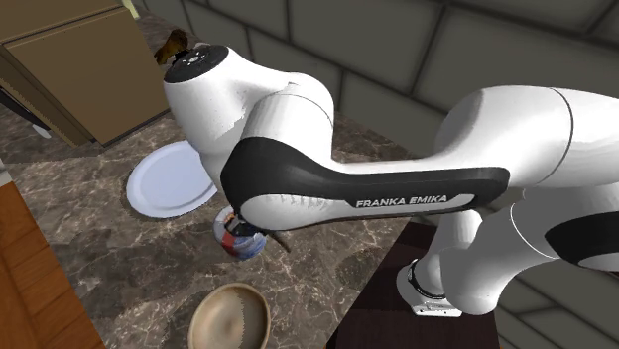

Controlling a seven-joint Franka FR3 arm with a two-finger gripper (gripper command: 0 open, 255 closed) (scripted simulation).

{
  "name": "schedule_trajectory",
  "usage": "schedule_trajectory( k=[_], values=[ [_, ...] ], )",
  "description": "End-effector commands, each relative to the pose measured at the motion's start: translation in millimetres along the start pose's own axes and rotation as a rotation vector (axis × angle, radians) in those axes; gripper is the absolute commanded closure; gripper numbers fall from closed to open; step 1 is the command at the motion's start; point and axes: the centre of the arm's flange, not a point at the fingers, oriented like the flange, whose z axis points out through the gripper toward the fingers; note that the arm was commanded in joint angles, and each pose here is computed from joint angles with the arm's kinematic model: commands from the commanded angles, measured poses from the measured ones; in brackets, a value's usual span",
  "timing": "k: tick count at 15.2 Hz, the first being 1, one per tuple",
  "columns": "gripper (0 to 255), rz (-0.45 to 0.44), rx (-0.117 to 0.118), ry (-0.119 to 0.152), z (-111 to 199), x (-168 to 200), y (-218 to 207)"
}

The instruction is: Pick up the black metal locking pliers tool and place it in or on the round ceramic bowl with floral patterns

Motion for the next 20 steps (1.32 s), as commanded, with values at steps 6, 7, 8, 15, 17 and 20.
schedule_trajectory(
  k=[6,7,8,15,17,20],
  values=[
    [255,0.002,0.0,0.0,2.1,-29.4,-88.7],
    [255,0.002,0.0,0.0,2.2,-33.3,-101.3],
    [255,0.002,0.0,0.0,2.4,-37.2,-113.9],
    [255,0.002,0.0,0.0,19.1,-55.0,-174.8],
    [255,0.002,0.0,0.0,29.6,-54.0,-174.8],
    [255,0.002,0.0,0.0,45.4,-52.7,-174.8]
  ],
)
